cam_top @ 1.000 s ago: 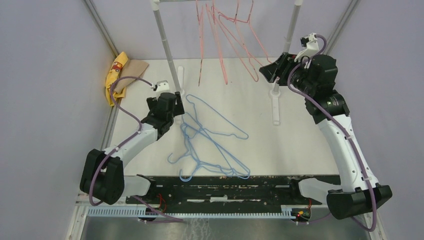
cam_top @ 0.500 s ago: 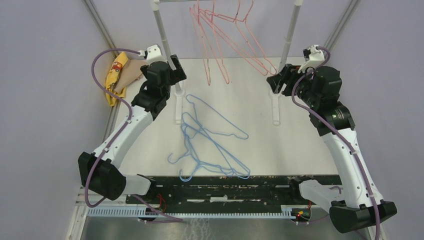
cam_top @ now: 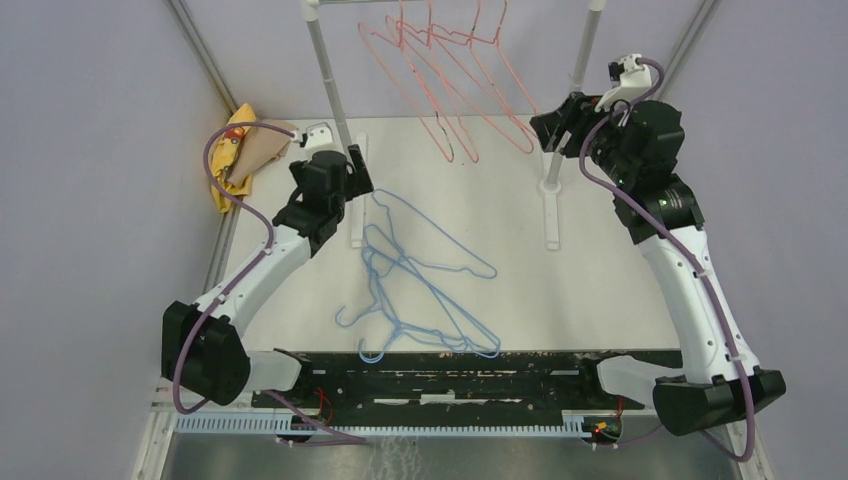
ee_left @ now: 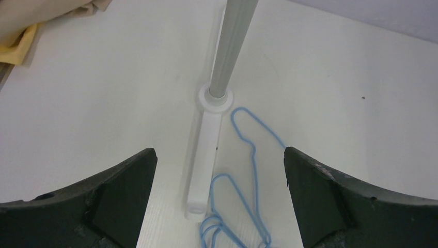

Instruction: Organize the hangers

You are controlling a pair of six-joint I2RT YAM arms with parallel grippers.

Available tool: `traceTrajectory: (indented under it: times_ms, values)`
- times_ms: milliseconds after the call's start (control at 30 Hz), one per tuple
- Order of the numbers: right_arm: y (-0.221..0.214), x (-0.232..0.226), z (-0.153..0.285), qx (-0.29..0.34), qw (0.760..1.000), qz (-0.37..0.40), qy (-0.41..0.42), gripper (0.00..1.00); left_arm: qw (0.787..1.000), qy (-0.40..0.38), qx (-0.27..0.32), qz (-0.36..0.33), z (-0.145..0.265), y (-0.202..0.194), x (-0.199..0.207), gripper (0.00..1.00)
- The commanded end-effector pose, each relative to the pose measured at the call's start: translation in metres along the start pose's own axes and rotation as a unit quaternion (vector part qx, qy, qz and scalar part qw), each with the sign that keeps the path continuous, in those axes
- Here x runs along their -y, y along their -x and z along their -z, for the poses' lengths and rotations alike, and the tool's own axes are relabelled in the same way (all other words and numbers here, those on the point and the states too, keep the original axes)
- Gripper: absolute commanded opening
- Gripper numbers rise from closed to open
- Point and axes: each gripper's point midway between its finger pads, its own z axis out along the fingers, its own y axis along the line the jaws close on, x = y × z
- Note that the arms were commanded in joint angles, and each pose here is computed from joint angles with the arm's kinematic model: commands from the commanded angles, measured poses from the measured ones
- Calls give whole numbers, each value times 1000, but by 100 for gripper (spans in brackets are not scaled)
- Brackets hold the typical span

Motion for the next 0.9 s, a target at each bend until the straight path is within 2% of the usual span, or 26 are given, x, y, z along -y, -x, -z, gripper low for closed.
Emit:
traceTrajectory:
  times_ms: [0, 233, 567, 867]
  values:
    - [54, -15, -21, 81, 996, 0, 24, 69, 1000, 6, 12, 24, 11, -6, -11, 99]
    - [80, -24, -67, 118, 992, -7, 37, 59, 1000, 21, 1, 15, 17, -35, -30, 99]
    - [97, -33, -124, 158, 987, 28, 5, 58, 999, 18, -28, 5, 14, -69, -36, 99]
    - [78, -52, -150, 172, 980, 89, -48, 58, 999, 28, -36, -13, 13, -84, -46, 99]
